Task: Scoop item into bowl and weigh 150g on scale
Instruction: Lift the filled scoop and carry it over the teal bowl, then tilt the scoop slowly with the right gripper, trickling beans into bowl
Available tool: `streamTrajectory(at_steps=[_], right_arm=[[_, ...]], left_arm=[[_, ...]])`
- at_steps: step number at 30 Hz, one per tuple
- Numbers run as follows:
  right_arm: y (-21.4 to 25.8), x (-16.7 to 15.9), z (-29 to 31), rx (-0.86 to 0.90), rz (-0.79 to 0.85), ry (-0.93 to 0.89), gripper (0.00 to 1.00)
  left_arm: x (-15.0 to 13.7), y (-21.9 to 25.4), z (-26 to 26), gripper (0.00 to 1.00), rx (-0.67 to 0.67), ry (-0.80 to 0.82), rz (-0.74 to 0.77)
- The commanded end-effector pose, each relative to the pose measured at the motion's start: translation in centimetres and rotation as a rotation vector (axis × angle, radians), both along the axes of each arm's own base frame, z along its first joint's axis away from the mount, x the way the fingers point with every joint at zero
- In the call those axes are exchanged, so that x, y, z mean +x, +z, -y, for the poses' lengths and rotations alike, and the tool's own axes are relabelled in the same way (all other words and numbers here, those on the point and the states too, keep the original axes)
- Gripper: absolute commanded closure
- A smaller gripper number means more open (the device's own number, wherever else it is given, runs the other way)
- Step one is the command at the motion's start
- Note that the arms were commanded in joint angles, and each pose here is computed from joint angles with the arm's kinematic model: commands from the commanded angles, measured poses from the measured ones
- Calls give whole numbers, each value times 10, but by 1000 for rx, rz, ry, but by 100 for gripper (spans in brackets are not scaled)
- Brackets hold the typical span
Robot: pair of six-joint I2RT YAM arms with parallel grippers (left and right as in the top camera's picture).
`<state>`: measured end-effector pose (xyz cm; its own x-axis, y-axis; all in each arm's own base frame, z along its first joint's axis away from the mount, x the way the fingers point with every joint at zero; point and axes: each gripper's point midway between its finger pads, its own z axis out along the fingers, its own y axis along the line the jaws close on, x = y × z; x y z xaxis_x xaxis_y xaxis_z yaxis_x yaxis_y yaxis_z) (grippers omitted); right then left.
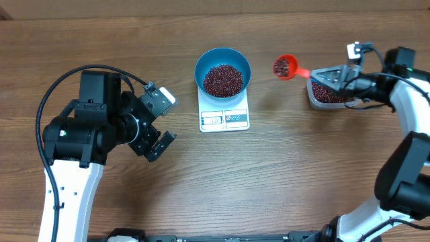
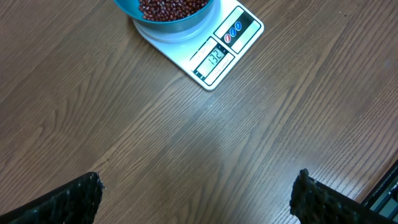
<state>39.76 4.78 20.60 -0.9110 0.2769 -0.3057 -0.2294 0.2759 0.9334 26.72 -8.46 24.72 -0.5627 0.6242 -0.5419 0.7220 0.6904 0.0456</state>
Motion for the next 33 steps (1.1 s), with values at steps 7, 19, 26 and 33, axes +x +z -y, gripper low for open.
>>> streamTrajectory(at_steps=[7, 19, 26, 33], right_arm=[[13, 7, -56, 34, 33, 130, 96], [-20, 28, -106, -245, 130, 146, 96], [-33, 35, -132, -438, 368, 209, 96], [-37, 39, -141, -511, 445, 225, 96]], left_arm=[[0, -2, 1, 0, -4, 6, -10], [0, -2, 1, 0, -3, 6, -11], [0, -2, 1, 0, -4, 6, -10], [0, -2, 1, 0, -3, 6, -11]])
